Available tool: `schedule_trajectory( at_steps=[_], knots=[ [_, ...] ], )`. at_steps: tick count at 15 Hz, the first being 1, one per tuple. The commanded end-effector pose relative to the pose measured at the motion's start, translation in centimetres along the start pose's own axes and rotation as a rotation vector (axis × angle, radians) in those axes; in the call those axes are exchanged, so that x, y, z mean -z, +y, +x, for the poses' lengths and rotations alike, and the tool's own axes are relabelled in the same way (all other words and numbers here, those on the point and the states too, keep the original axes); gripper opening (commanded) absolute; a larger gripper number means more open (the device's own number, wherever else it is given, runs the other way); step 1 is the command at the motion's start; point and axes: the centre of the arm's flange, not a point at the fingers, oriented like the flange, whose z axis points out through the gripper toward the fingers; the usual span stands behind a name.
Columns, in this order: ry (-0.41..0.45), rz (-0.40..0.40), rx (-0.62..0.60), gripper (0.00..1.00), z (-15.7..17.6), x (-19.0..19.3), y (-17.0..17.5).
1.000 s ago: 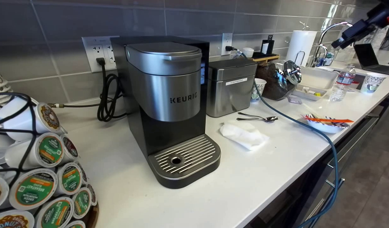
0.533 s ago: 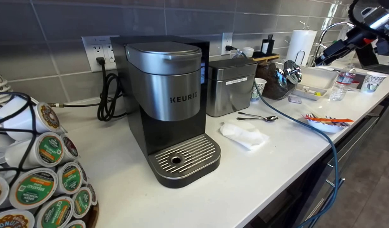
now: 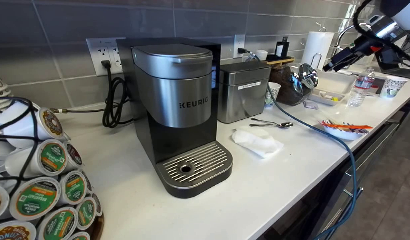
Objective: Move the water bottle to the right then remove the silver lid from the glass bowl.
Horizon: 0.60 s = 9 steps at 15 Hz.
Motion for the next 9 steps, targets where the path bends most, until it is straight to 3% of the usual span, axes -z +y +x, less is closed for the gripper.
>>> schedule_trajectory(
  at_steps=[1, 9],
  knots=[
    [0.05, -0.001, 0.012, 1.0, 0.6, -3.5, 2.2],
    [0.067, -0.011, 0.008, 1.0, 2.7, -7.6, 7.8]
  ],
)
